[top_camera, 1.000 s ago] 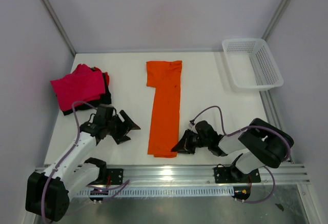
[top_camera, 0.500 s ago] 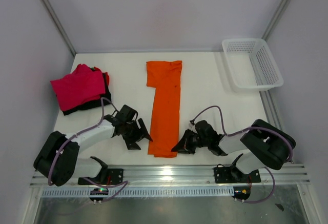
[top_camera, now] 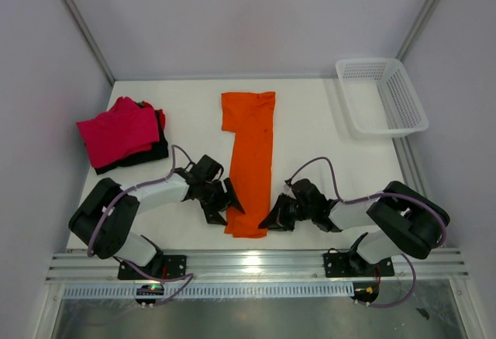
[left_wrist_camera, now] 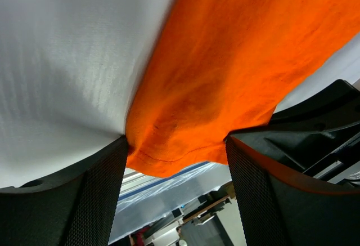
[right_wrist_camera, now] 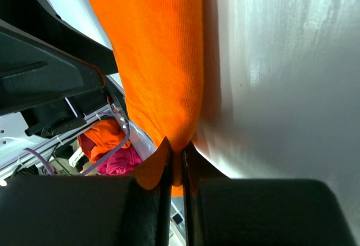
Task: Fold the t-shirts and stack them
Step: Grab the bottom of the folded rectangular tshirt with both arms
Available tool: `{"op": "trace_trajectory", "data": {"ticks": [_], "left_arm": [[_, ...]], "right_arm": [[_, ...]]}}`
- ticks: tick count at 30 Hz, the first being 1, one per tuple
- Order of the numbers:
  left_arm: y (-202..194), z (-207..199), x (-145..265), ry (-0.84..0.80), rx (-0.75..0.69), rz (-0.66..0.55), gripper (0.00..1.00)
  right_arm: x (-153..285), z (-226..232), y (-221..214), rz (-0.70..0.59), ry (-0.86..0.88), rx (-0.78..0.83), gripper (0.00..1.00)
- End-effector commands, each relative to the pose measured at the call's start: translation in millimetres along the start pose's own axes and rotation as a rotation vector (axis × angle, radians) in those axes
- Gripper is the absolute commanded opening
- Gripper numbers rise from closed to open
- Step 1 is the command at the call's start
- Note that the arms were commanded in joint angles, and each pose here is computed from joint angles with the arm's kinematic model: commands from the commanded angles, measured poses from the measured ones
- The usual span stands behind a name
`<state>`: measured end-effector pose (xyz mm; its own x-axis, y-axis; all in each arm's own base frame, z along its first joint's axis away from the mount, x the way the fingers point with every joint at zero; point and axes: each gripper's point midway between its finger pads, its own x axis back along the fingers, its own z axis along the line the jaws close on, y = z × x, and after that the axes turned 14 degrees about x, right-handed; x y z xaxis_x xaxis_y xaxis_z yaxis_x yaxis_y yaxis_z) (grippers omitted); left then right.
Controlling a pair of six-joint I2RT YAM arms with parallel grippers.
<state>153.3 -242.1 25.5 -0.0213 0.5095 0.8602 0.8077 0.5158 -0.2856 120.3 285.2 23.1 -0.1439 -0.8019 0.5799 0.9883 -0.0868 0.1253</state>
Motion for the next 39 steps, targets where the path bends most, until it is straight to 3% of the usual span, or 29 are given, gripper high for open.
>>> {"op": "trace_trajectory", "data": {"ticks": [1,22,39], "left_arm": [[0,24,-14,0.096,-0.009,-0.027,0.73],[-6,44,8,0.106,0.040,-0.117,0.73],[-1,42,-11,0.113,0.072,-0.102,0.72]], "right_arm": [[-1,8,6,-0.021,0.015,0.024,0.03],[-3,10,19,-0.062,-0.020,-0.016,0.03],[-3,6,20,-0.059,-0.037,-0.021,0.03]]}}
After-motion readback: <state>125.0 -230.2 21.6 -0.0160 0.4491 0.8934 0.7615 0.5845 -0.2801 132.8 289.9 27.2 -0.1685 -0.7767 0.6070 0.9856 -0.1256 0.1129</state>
